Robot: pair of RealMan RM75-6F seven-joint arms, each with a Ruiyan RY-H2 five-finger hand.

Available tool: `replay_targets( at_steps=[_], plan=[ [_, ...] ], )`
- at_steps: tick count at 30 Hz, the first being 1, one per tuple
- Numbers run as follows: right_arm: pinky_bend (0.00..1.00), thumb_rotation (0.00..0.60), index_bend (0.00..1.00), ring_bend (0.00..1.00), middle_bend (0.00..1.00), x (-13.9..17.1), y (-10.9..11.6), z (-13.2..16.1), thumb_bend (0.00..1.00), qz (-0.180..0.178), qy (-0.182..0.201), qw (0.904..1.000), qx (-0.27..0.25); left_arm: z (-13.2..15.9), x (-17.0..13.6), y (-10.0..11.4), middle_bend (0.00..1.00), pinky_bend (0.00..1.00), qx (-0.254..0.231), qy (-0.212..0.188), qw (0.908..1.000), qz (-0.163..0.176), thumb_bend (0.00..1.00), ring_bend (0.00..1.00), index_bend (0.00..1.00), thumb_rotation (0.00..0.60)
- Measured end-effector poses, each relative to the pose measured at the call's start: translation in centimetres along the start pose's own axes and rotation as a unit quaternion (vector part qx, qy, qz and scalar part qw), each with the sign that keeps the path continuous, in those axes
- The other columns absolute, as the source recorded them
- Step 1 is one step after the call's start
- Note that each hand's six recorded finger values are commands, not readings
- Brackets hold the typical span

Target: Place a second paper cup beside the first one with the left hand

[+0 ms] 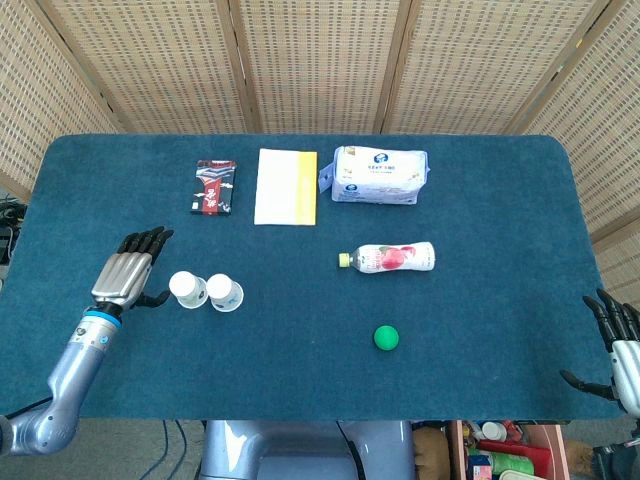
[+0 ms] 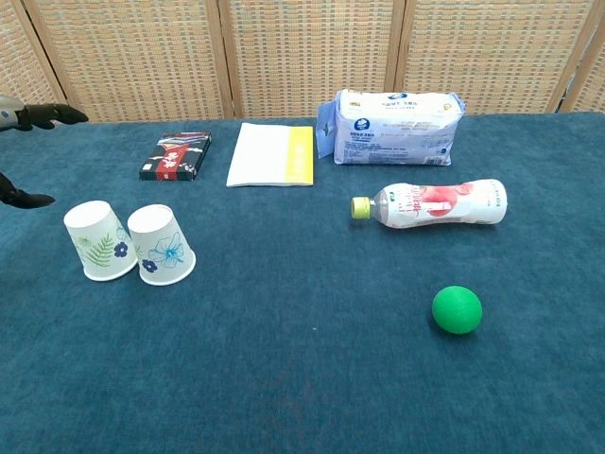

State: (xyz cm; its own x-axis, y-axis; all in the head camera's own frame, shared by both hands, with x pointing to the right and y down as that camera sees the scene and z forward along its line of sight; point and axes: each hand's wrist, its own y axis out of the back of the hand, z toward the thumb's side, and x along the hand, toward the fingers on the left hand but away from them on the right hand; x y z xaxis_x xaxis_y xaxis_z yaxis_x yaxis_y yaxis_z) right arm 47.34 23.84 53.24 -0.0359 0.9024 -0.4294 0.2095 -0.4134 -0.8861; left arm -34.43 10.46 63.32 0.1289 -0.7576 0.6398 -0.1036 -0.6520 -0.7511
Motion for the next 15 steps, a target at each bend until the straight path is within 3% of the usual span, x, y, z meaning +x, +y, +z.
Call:
replay_targets(
  at_steps=[8, 15],
  plan=[
    [0.0, 0.6, 0.0, 0.0, 0.0, 0.1, 0.1, 0.2, 0.0, -0.002, 0.002, 1.0, -0.001, -0.8, -2.8, 2.4, 0.0, 0.0, -0.006, -0.021, 0.998, 0.059, 0.31, 0.0, 0.0, 0.6],
    [0.0, 0.6, 0.0, 0.0, 0.0, 0.3, 0.2, 0.3, 0.0, -0.006, 0.004, 1.0, 0.002, -4.4, -8.0, 2.8, 0.0, 0.0, 0.008, -0.016, 0.9906, 0.135, 0.09, 0.0, 0.0, 0.6]
  ],
)
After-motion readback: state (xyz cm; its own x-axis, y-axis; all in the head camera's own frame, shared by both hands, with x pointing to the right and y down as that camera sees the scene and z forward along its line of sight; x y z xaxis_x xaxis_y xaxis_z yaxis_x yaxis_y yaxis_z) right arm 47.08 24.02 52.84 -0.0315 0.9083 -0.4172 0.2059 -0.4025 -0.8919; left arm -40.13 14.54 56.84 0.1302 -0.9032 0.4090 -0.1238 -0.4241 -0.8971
